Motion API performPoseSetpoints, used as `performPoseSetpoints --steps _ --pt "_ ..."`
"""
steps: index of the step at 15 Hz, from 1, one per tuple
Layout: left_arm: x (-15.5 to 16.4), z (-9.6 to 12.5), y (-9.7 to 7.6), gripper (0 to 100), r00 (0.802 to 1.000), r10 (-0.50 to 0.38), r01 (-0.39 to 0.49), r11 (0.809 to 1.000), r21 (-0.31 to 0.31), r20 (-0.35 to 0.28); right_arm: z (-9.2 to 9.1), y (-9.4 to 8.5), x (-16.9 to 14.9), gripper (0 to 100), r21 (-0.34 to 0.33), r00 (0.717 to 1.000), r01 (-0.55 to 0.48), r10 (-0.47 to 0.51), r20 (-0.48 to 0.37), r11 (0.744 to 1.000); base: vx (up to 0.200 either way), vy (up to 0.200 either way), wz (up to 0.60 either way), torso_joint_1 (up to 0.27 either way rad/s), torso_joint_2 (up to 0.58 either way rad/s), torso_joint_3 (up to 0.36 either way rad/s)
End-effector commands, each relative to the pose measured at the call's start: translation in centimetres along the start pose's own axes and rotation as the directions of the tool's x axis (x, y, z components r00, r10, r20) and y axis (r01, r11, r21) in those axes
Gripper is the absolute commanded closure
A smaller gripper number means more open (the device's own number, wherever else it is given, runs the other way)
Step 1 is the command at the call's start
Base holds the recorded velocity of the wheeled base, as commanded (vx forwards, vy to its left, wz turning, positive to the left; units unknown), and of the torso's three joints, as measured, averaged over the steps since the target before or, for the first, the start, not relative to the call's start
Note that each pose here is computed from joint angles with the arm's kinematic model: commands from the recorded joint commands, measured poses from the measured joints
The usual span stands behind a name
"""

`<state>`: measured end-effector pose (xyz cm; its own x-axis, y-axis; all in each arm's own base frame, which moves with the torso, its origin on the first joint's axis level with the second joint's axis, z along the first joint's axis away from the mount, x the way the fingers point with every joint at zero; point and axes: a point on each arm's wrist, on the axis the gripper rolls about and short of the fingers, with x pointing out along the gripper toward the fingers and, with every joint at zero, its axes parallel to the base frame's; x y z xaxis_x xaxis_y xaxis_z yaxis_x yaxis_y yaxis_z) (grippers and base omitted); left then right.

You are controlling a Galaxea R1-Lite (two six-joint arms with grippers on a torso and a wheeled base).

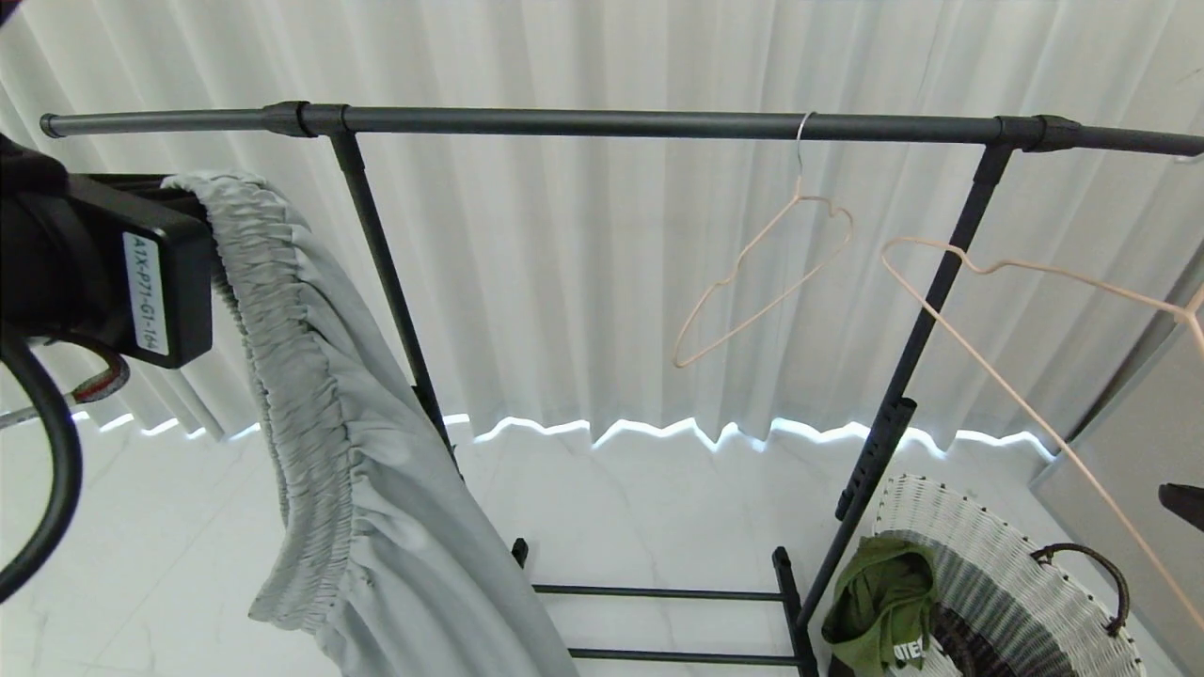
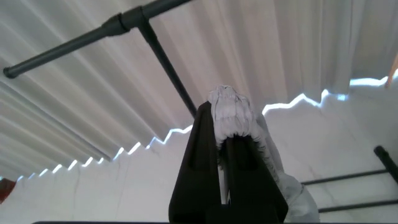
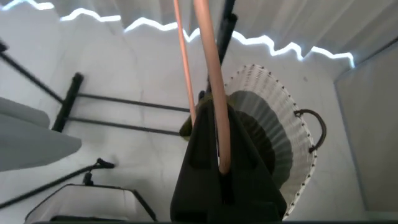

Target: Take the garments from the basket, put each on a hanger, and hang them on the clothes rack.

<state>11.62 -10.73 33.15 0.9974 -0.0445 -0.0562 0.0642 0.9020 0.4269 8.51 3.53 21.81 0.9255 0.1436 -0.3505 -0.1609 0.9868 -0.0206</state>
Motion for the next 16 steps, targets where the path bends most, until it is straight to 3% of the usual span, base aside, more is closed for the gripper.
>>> performPoseSetpoints --steps 1,3,6,11,14,15,16 --pt "0.1 -0.3 -0.2 100 1.0 -0.003 0.003 1.0 0.011 -0.008 -0.1 0.5 -0.4 100 -0.029 0.998 -0.062 0.062 0.012 0.998 -0.2 0.0 0.0 -0.002 0.0 0.007" --pt "0.2 -0.4 -0.3 100 1.0 -0.005 0.005 1.0 0.015 -0.012 0.0 1.5 -0.7 100 -0.097 0.985 -0.17 0.172 0.016 0.981 0.0 0.0 0.0 0.0 0.0 0.0" --pt "0.6 -0.4 -0.9 100 1.0 -0.01 0.01 1.0 0.029 -0.025 0.0 3.3 -0.9 100 -0.207 0.945 -0.322 0.326 -0.013 0.924 0.0 0.0 0.0 0.0 0.0 0.0" --pt "3.0 -0.2 -2.6 100 0.997 0.018 -0.012 0.997 0.076 -0.08 1.0 6.7 -0.9 100 -0.28 0.87 -0.486 0.487 -0.071 0.827 0.0 0.0 0.0 0.0 0.0 0.0" --pt "5.0 0.1 -4.3 100 0.992 0.044 -0.035 0.996 0.082 -0.115 0.4 8.5 -1.6 100 -0.327 0.804 -0.586 0.582 -0.121 0.741 0.0 0.0 0.0 0.0 0.0 0.0" --pt "5.4 0.2 -4.7 100 0.992 0.043 -0.035 0.997 0.07 -0.118 0.3 8.7 -1.9 100 -0.332 0.789 -0.605 0.601 -0.129 0.724 0.0 0.0 0.0 0.0 0.0 0.0" --pt "6.3 0.5 -5.5 100 0.991 0.042 -0.038 0.999 0.035 -0.126 0.1 9.3 -2.3 100 -0.344 0.762 -0.637 0.632 -0.144 0.69 0.0 0.0 0.0 0.0 0.0 0.0"
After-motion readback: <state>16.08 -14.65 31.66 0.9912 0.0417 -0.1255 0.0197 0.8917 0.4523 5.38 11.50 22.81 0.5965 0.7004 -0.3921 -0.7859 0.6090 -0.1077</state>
